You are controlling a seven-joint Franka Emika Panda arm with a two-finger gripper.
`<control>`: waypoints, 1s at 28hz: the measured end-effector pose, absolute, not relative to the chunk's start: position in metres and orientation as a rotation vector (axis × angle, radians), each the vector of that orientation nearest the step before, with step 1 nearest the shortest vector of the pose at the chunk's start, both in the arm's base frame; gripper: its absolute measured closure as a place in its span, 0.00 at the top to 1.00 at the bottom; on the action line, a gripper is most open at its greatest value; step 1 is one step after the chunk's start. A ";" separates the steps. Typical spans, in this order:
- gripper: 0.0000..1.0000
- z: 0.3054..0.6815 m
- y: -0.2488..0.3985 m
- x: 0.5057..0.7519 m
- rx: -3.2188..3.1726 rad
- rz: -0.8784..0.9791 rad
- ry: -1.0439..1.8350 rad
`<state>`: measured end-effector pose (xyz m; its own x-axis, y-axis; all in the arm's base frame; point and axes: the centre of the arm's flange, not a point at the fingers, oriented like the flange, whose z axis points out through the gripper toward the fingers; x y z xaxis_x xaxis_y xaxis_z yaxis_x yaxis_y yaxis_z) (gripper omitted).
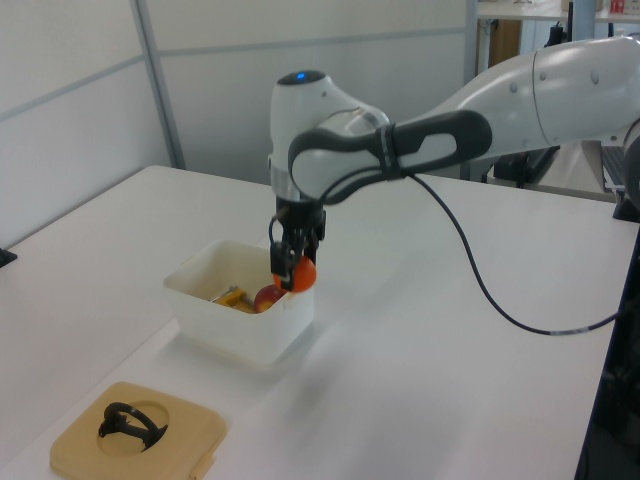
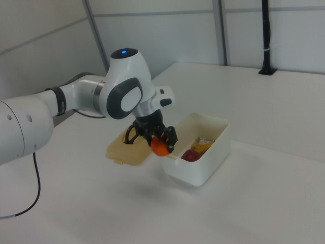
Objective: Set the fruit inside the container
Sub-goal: 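Lower the tangerine into the container and open the gripper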
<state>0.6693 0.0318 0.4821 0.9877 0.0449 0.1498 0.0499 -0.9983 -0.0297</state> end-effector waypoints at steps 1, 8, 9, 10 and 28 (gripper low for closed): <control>0.80 0.485 0.028 0.672 -3.092 -0.256 -0.060; 0.80 0.478 0.019 0.693 -3.055 -0.445 0.053; 0.80 0.474 0.019 0.696 -3.052 -0.454 0.064; 0.80 0.470 0.019 0.698 -3.050 -0.459 0.072; 1.00 0.473 0.004 0.688 -3.103 -0.292 0.106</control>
<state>0.6885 0.0038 0.4730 0.9802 -0.0700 0.1854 -0.0657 -0.9974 -0.0291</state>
